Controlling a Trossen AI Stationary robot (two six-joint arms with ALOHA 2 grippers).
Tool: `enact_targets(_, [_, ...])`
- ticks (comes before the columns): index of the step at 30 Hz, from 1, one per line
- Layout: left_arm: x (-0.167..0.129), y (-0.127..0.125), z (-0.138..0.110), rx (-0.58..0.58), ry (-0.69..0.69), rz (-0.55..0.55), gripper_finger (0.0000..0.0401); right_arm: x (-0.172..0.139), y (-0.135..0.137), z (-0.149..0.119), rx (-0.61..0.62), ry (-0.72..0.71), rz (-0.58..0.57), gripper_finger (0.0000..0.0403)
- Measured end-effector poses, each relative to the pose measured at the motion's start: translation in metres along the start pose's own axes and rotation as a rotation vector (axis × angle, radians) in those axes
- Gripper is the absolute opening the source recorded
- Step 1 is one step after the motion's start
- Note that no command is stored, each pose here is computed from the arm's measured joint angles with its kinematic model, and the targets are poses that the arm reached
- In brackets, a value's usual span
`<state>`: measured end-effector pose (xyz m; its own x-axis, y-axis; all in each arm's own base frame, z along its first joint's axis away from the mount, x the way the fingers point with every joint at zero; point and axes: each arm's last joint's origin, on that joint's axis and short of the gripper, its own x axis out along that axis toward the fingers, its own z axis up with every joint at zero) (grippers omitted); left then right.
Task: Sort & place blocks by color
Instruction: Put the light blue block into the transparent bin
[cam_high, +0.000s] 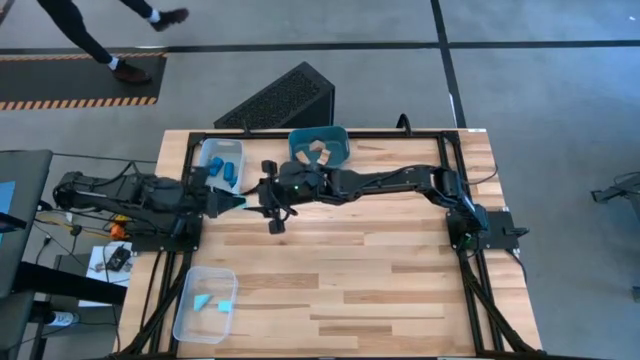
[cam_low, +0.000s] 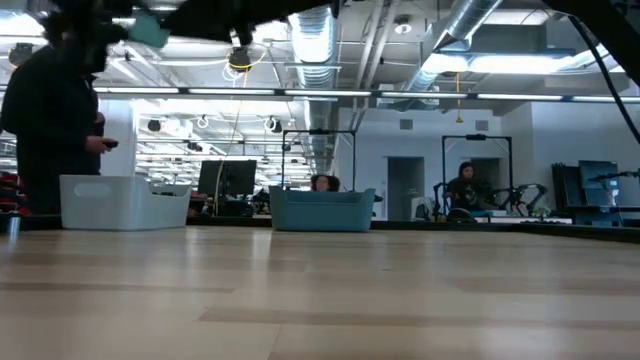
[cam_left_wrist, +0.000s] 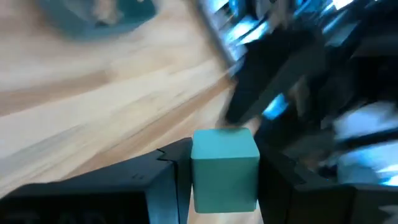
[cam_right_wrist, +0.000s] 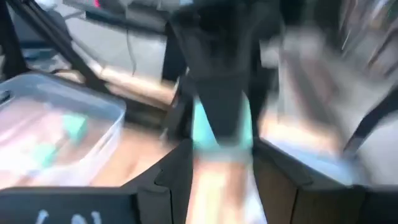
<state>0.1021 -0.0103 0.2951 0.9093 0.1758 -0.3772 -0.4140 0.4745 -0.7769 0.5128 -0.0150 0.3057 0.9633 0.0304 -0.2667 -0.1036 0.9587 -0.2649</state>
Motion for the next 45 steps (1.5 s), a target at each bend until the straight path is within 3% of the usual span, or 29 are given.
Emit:
enact_targets(9, [-0.001, 0.034, -0.025, -0.005, 0.408, 0.371, 0.0105, -0.022, -0.019, -0.036, 0.314, 0.407, 0.078, 0.0196])
enact_targets(12, [0.0, 0.039, -0.032, 0.025, 0.543, 0.461, 0.0105, -0.029, -0.031, -0.044, 0.388, 0.474, 0.075, 0.0192])
enact_targets(19, [0.016, 0.036, -0.057, 0.113, 0.857, 0.463, 0.011, -0.045, -0.056, -0.044, 0.487, 0.496, 0.042, 0.0165])
enact_targets(24, [0.021, 0.032, -0.073, 0.134, 0.987, 0.492, 0.011, -0.048, -0.054, -0.039, 0.507, 0.482, 0.057, 0.0147])
enact_targets(28, [0.027, 0.02, -0.089, 0.135, 1.08, 0.416, 0.011, -0.048, -0.049, -0.036, 0.499, 0.476, 0.079, 0.0137])
enact_targets(31, [0.033, 0.013, -0.104, 0.159, 1.118, 0.38, 0.011, -0.047, -0.045, -0.035, 0.481, 0.476, 0.09, 0.0133])
enact_targets(37, [0.045, 0.018, -0.127, 0.311, 1.182, 0.456, 0.0126, -0.046, -0.04, -0.033, 0.467, 0.472, 0.109, 0.0128])
enact_targets(45, [0.059, 0.021, -0.142, 0.323, 1.235, 0.508, 0.0138, -0.049, -0.031, -0.031, 0.49, 0.485, 0.219, 0.0127])
